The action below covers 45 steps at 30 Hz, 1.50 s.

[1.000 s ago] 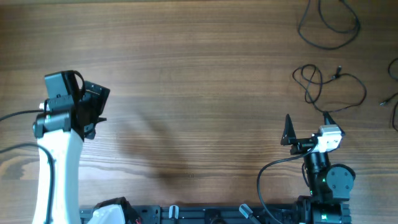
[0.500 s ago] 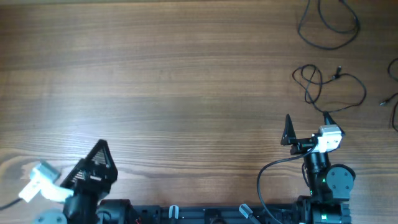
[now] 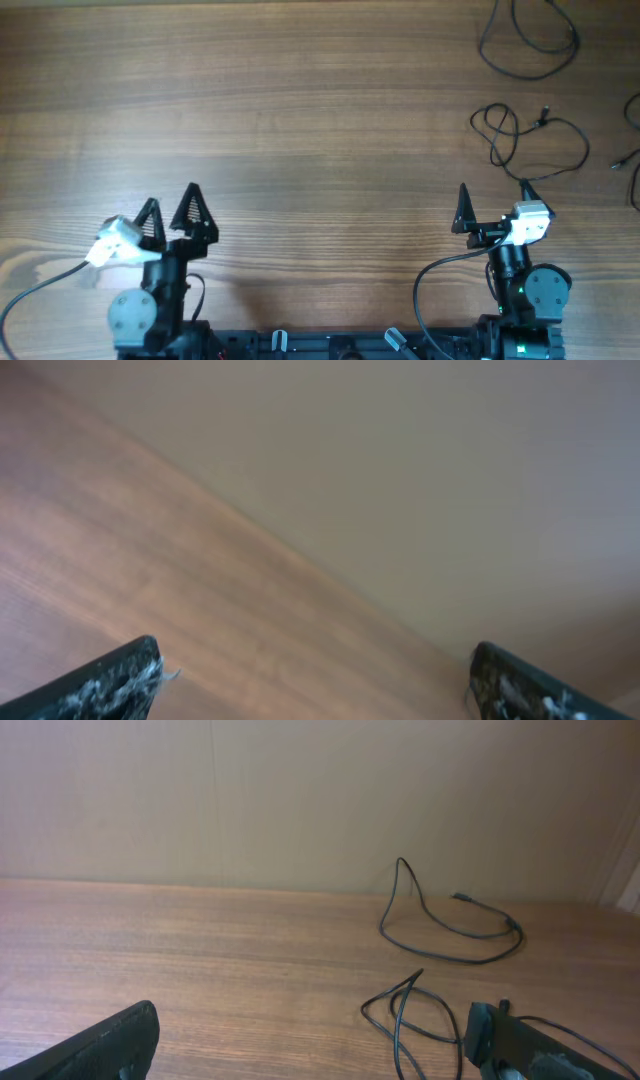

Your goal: Untangle cables

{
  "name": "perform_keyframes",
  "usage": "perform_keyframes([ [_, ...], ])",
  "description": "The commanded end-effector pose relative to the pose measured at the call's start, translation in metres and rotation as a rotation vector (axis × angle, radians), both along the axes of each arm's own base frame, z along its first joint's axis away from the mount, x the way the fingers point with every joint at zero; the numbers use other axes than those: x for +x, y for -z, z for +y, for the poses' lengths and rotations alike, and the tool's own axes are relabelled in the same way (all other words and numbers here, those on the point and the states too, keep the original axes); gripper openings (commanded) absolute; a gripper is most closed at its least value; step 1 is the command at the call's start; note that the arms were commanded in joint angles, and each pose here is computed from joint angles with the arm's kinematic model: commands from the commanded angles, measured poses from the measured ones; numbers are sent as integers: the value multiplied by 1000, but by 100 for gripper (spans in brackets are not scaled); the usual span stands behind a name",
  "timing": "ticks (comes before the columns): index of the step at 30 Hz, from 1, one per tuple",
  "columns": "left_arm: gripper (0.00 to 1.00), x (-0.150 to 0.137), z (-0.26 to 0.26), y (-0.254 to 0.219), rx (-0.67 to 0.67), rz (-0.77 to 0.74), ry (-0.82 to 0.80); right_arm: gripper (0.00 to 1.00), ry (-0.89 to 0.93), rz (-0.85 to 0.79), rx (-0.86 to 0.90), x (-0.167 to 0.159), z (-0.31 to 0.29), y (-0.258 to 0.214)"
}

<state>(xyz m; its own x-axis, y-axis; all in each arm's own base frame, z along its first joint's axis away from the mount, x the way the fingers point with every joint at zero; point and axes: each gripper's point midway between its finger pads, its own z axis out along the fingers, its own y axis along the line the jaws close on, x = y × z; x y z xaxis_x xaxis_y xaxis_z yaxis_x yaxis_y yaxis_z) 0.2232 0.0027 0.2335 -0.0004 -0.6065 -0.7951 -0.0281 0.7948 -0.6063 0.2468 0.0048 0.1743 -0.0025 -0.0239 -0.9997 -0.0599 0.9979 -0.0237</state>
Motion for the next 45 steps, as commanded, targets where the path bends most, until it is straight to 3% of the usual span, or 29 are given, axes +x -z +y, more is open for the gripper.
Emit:
perform_keyframes([
  [1,100,14,-2,34,81,1,11,100,10,-12,-2,0,-1,-3],
  [7,100,23,-21,69,414,10,128,100,10,-12,-2,0,-1,-3],
  [11,100,22,-22,76,488,34,143,100,10,-12,-2,0,-1,-3],
  [45,100,22,-22,76,491,33,141,100,10,-12,-2,0,-1,-3],
])
